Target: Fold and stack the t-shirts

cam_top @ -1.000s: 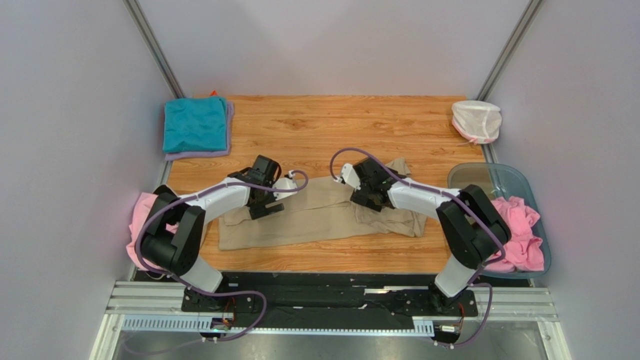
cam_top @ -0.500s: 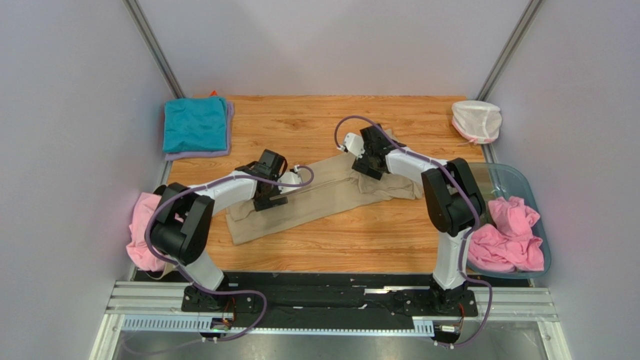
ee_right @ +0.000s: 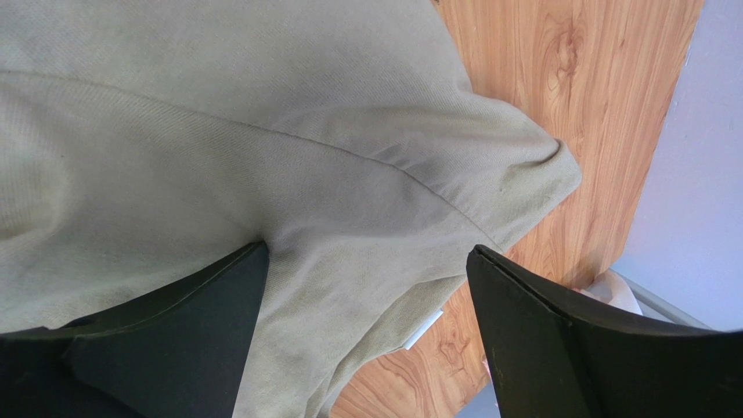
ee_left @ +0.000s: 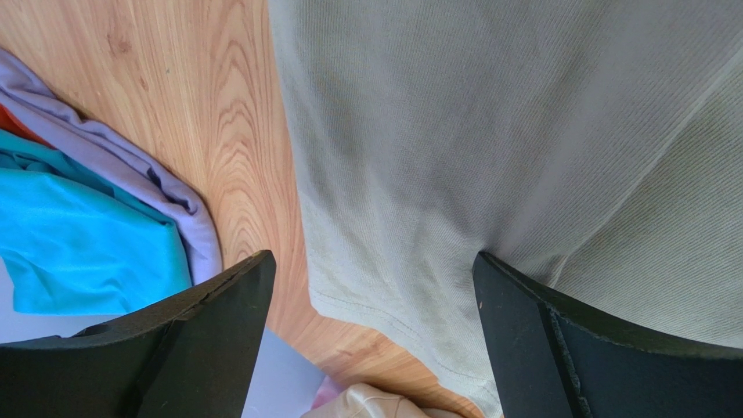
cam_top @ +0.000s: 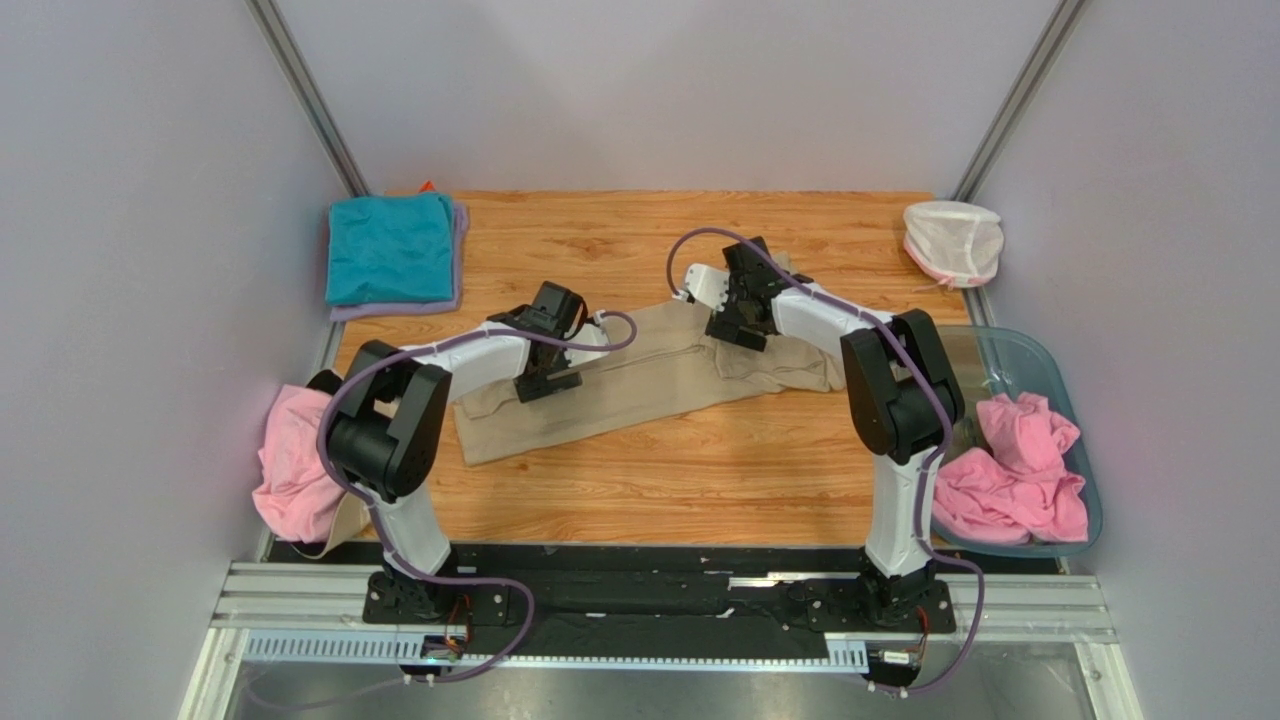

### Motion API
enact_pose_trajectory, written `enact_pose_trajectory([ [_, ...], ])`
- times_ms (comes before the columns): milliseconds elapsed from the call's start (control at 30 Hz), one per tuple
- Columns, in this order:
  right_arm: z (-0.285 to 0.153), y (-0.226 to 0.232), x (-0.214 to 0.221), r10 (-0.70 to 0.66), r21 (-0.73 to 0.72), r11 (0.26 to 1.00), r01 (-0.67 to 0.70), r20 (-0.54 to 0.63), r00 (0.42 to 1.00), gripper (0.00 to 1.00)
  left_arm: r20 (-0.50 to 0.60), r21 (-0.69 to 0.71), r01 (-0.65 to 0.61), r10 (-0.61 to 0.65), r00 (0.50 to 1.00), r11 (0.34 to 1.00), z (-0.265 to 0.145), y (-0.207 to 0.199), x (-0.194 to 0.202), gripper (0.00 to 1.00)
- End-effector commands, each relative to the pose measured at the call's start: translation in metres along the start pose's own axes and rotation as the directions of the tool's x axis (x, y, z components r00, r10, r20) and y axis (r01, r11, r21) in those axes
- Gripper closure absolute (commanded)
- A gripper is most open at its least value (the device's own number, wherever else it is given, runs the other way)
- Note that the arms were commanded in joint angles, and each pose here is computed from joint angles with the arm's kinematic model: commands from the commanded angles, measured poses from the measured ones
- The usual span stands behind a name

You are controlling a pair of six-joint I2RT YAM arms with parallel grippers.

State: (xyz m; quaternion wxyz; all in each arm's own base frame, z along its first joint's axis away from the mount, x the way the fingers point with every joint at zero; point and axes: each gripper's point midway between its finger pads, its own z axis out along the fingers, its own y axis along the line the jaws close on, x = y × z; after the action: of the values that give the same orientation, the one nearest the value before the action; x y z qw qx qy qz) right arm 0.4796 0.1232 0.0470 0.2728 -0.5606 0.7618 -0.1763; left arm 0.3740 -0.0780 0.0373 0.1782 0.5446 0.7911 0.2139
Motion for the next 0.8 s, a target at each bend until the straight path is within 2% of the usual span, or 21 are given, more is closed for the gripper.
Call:
enact_pose_trajectory([
  [0, -0.003, 0.018, 0.018, 0.016, -0.065, 0.998, -0.017, -0.018, 1.0, 0.09, 0.026, 0.021, 0.039, -0.039, 0.999, 0.999, -0.004, -0.01, 0.001, 0.05],
  [467, -0.034, 0.008, 0.019, 0.053, -0.012, 0.999, -0.053, 0.008, 0.999, 0.09, 0.037, -0.051, -0.07, 0.072, 0.997, 0.996, -0.011, 0.005, 0.0, 0.05],
  [767, -0.014, -0.005, 0.015, 0.055, 0.069, 0.996, -0.056, 0.021, 0.998, 0.09, 0.069, -0.05, -0.183, 0.187, 0.98, 0.982, 0.006, 0.001, -0.008, 0.05],
])
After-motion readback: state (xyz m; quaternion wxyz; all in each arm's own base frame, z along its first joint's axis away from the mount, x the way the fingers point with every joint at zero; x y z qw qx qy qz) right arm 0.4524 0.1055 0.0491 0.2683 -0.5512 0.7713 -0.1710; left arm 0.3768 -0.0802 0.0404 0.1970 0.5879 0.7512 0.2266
